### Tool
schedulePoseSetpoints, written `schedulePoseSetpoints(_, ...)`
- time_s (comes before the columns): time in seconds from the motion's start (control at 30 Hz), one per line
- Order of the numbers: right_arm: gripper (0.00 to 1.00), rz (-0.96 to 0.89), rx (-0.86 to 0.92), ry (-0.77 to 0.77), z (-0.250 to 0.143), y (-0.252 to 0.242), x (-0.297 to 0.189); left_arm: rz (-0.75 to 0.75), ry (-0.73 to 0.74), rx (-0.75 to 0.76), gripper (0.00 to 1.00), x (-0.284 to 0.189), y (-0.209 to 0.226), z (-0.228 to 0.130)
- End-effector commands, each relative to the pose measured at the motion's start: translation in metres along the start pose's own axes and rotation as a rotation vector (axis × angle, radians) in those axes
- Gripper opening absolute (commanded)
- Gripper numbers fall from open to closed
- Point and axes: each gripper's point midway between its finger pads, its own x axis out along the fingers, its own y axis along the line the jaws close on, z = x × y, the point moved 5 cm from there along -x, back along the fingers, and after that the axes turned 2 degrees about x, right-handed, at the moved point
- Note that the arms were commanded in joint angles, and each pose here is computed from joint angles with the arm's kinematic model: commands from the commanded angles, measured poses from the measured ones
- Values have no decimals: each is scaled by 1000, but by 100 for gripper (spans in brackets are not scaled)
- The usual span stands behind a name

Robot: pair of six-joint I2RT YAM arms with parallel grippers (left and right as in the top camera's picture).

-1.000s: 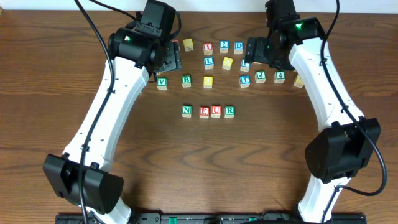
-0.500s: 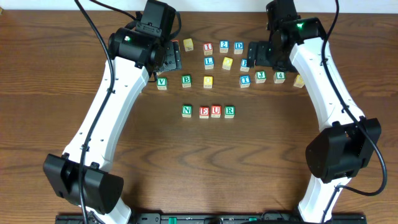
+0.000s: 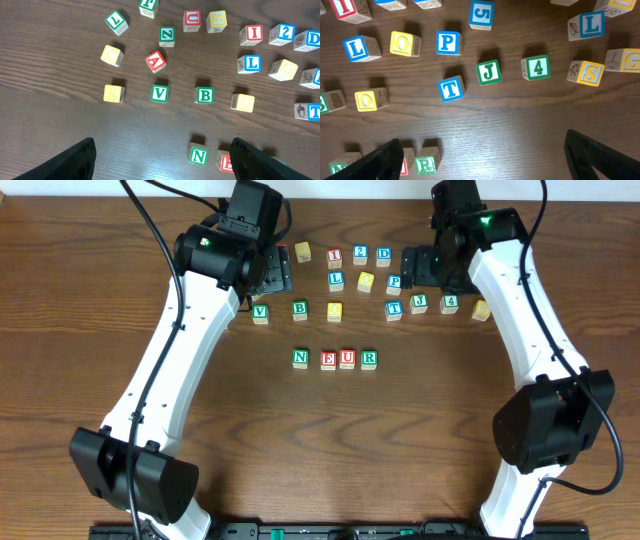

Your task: Spell out NEURIPS

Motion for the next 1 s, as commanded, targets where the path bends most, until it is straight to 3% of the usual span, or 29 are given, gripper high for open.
schedulePoseSetpoints(0.0, 98, -22, -7, 31, -1, -7, 15, 8, 7, 6, 84, 4, 1, 0)
schedulePoseSetpoints(0.97, 98, -34, -18, 37, 2, -8, 26, 7, 5, 5, 84, 4, 0, 1)
